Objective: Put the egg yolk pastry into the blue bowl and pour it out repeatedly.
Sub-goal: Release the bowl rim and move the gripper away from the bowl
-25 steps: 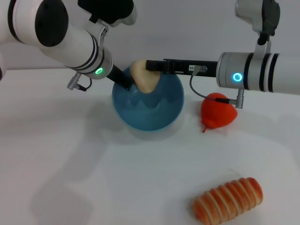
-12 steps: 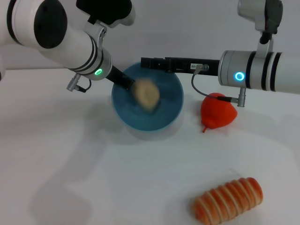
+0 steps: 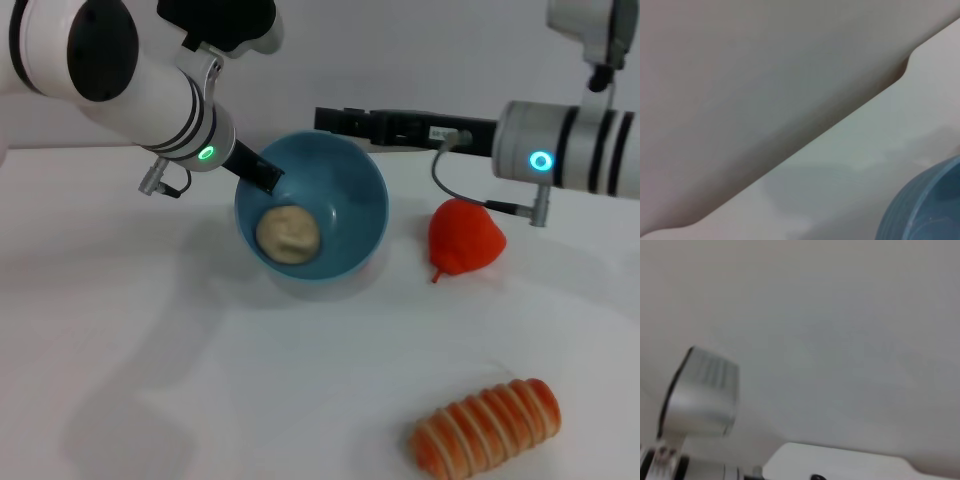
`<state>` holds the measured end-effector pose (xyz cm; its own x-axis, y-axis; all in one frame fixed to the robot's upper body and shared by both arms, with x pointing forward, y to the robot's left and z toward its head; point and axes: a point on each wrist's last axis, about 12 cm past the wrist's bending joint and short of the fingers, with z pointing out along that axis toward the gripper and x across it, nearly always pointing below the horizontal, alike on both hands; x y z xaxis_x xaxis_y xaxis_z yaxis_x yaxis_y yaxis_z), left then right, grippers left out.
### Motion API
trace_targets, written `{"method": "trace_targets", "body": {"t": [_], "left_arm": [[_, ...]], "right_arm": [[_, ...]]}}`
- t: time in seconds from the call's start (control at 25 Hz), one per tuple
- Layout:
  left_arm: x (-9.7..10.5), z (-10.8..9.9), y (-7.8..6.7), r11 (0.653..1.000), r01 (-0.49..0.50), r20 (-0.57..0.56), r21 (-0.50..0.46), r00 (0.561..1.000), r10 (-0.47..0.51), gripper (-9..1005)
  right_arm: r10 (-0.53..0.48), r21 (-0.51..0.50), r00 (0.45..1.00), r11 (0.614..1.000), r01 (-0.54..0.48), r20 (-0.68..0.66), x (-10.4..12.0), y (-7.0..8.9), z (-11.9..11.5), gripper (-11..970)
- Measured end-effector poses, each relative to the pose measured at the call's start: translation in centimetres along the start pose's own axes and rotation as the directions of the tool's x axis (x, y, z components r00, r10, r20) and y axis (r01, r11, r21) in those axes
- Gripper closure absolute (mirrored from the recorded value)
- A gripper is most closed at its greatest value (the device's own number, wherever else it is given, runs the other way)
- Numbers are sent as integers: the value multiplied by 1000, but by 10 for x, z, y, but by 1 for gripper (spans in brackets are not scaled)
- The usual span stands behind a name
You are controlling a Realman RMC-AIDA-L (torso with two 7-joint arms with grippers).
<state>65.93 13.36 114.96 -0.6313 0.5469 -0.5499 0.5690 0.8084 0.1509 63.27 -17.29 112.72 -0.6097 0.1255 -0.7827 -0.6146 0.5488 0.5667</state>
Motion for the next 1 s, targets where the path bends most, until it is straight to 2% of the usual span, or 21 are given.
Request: {"method": "trace_targets", "body": {"t": [0.12, 0.24, 0.52, 0.76, 1.0], "left_arm": [[1, 0, 2, 1000, 3, -10, -3, 1000, -3, 997], [1, -2, 3, 1000, -1, -40, -3, 999, 1, 996], [-10, -22, 16, 999, 27, -110, -21, 994, -29, 996], [-18, -36, 12, 1000, -13, -169, -21, 986, 10, 997], [-11, -38, 13, 1000, -13, -237, -5, 971, 12, 996]], "right_arm": [[-103, 20, 995, 995, 102, 12, 7, -4, -16, 430], [-161, 66, 987, 985, 158, 29, 17, -14, -32, 430], [-201, 179, 976, 967, 184, 81, 39, -36, -72, 429], [-208, 259, 970, 951, 169, 128, 53, -50, -98, 429], [-253, 319, 943, 931, 176, 218, 62, -55, -119, 430]]}}
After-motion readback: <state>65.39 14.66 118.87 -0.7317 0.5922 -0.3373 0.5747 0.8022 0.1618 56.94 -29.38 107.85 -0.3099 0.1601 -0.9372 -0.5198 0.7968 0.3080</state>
